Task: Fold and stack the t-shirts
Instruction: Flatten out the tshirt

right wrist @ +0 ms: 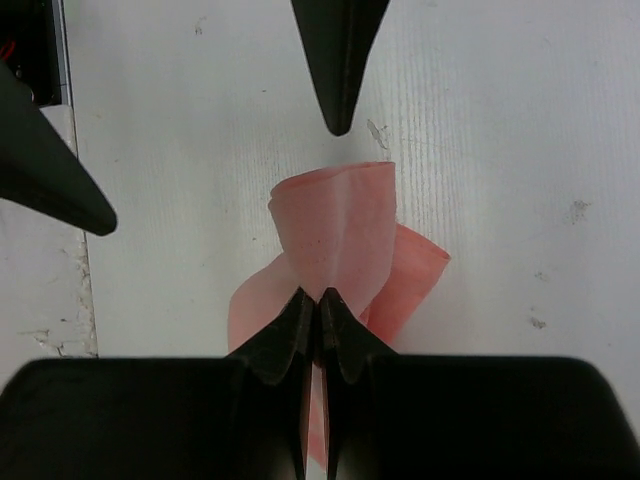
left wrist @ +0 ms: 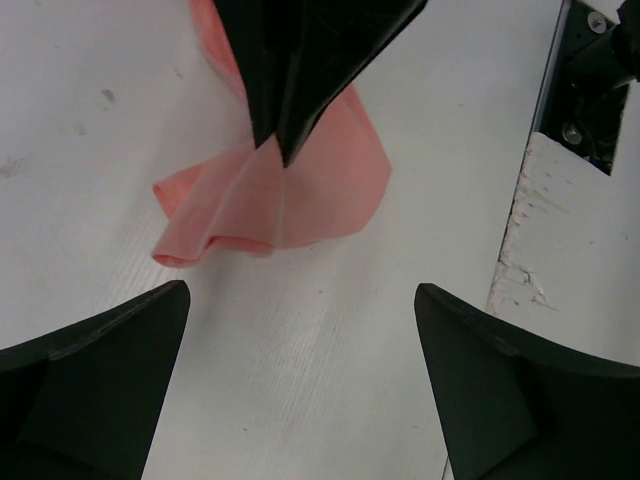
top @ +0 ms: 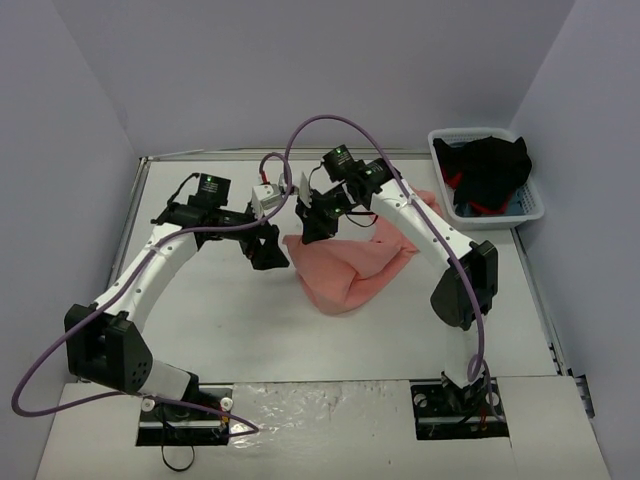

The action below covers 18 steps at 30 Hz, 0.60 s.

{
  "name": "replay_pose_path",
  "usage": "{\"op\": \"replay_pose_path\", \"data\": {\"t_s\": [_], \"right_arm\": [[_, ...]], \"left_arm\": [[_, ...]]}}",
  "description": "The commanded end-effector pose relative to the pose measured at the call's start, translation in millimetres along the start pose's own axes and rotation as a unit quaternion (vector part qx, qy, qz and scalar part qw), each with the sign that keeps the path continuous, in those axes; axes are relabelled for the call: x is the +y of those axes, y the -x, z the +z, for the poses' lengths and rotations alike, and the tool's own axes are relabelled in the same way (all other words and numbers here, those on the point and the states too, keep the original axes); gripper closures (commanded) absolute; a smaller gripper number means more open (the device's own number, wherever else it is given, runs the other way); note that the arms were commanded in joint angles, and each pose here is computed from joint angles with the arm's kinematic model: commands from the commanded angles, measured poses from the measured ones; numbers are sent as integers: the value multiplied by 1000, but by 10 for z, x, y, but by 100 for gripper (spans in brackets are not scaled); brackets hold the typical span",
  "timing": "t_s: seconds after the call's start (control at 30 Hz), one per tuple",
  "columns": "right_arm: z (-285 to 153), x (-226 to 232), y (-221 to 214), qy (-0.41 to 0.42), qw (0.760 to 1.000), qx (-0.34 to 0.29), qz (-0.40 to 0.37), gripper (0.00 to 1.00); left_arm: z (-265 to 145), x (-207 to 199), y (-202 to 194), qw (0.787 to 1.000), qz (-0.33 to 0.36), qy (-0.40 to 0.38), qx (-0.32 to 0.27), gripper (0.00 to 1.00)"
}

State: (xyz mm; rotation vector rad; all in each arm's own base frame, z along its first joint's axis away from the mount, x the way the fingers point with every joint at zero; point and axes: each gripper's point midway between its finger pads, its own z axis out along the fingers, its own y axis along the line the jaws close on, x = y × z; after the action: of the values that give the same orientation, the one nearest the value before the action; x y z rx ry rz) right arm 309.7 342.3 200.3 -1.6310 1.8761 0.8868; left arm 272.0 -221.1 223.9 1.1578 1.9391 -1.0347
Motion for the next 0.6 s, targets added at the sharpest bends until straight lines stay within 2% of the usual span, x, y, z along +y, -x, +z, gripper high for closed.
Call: {"op": "replay_pose_path", "data": {"t_s": [0.0,0.17,0.43,0.5,0.57], "right_arm": [[-77,214,90,34,999,-9,-6,100],[-161,311,113,47,999,-13,-14,100],[-221,369,125,52,998,-14,-21,100],[-221,365,116,53,998,-12,-20,100],[-229,379,121,54,998,-11,-22,100]], "left_arm": [[38,139,135,998,28,42,-22,5],[47,239,161,995,49,74,-34,5],[159,201,202,995,64,59,-44,4],[204,180,208,996,64,49,-43,0],[225,159,242,996,67,42,-45,7]]}}
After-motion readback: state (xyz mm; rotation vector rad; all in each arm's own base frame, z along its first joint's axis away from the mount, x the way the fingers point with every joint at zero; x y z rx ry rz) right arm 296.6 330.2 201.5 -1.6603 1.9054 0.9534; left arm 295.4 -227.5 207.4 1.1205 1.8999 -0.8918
